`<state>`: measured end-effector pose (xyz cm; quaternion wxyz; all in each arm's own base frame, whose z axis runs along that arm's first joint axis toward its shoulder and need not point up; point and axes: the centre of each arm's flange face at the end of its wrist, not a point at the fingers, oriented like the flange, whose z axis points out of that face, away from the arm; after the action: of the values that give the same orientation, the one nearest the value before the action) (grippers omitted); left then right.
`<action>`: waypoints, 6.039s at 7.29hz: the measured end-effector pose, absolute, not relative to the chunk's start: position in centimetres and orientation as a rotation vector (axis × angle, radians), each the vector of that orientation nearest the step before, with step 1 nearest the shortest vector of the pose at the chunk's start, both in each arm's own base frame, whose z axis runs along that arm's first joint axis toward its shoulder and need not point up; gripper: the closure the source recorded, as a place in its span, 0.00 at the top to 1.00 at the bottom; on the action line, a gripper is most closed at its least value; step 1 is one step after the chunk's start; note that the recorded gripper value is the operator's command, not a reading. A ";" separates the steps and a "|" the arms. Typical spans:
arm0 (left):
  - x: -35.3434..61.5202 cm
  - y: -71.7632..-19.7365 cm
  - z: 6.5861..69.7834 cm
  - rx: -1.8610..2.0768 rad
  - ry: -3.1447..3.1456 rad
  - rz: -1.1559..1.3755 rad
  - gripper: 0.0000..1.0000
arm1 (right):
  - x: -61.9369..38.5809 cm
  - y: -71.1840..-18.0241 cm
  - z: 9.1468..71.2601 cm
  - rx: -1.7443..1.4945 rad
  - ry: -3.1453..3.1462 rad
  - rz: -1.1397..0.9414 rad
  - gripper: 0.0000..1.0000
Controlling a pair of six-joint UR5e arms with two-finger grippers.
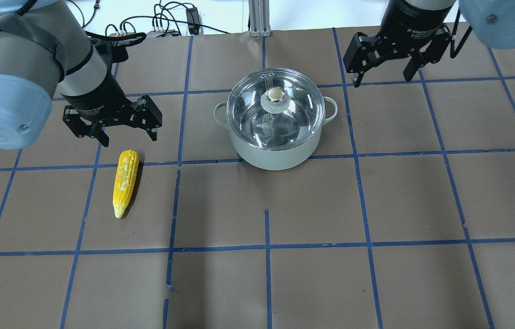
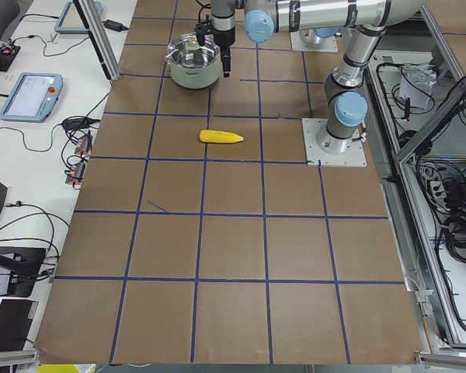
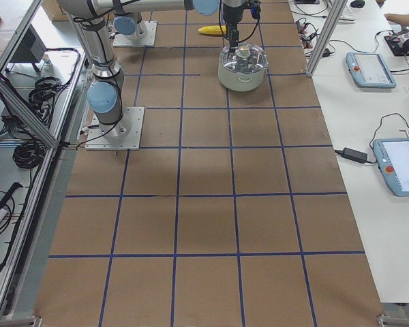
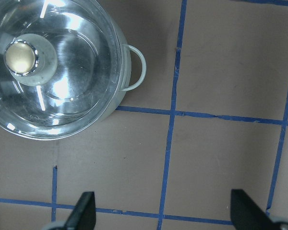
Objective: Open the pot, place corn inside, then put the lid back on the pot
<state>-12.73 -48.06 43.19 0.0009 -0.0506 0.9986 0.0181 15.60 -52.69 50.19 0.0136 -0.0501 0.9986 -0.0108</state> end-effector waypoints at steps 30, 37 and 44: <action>0.2 -53.3 25.6 0.005 3.081 -0.119 0.01 | 31.5 -63.2 41.2 0.095 3.102 -0.092 0.32; -19.6 -58.6 40.7 -0.211 3.083 -0.045 0.02 | 10.4 -69.5 40.3 -0.071 3.111 0.005 0.28; -35.5 -64.0 37.7 -0.027 3.124 -0.133 0.02 | 9.1 -69.6 38.6 -0.082 3.108 0.055 0.27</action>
<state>-35.50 -64.04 37.68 0.0075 -0.0085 0.9990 -0.0425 9.10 -69.60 38.60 0.0158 -0.0264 0.9994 0.0177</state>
